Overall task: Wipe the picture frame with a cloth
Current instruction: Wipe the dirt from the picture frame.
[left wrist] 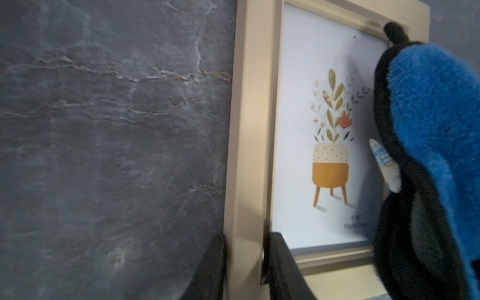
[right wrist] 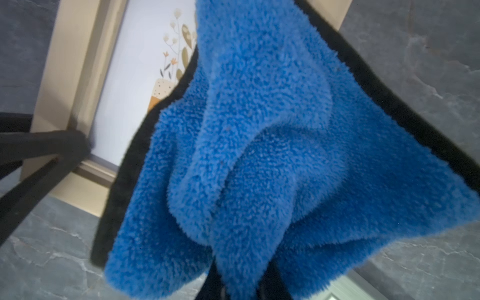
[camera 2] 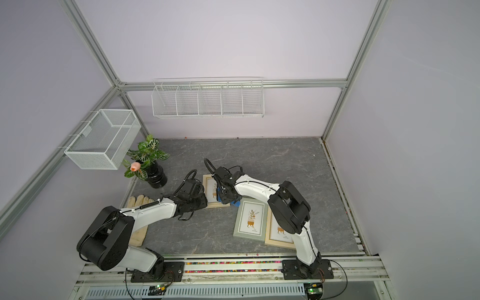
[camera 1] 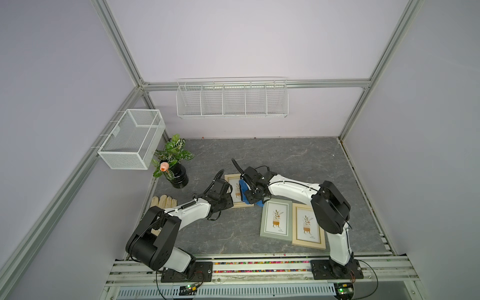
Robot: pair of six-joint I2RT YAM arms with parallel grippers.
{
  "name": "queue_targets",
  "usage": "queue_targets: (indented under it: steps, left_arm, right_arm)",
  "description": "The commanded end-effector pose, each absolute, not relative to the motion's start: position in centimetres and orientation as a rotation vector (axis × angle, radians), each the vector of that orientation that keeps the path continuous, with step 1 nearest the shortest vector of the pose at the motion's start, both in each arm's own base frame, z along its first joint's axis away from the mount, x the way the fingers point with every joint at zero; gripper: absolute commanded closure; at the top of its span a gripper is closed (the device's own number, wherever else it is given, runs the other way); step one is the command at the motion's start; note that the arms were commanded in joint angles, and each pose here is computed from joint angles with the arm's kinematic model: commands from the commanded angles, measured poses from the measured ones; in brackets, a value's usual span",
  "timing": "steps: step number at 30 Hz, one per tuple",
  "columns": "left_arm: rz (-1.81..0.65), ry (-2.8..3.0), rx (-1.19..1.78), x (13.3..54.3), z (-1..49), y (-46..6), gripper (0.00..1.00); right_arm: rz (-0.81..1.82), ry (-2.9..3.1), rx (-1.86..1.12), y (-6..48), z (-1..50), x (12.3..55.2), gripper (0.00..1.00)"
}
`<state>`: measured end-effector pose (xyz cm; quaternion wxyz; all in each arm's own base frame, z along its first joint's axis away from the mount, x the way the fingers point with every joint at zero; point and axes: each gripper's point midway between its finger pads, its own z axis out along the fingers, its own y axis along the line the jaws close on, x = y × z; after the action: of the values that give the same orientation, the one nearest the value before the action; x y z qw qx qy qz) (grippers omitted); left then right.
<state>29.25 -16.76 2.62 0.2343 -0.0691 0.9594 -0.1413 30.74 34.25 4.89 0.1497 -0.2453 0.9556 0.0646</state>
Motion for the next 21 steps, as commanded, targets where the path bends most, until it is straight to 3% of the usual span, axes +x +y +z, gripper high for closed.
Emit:
queue_targets:
  steps: [1,6,14,21]
  left_arm:
    - [-0.245,2.765,-0.117,26.8,-0.4,-15.6,0.72]
    - [-0.269,2.769,-0.054,27.0,-0.5,-17.1,0.72]
    - [-0.256,2.778,-0.039,26.8,-1.0,-17.1,0.72]
    - [-0.271,2.786,0.004,26.6,-1.3,-17.8,0.73]
  right_arm:
    - [0.159,2.787,-0.642,33.0,4.3,33.2,0.93]
    - [0.101,2.778,-0.642,33.4,4.4,37.0,0.93]
    - [0.101,2.784,-0.652,32.4,4.7,34.5,0.93]
    - [0.086,2.725,-0.647,34.2,5.7,37.9,0.93]
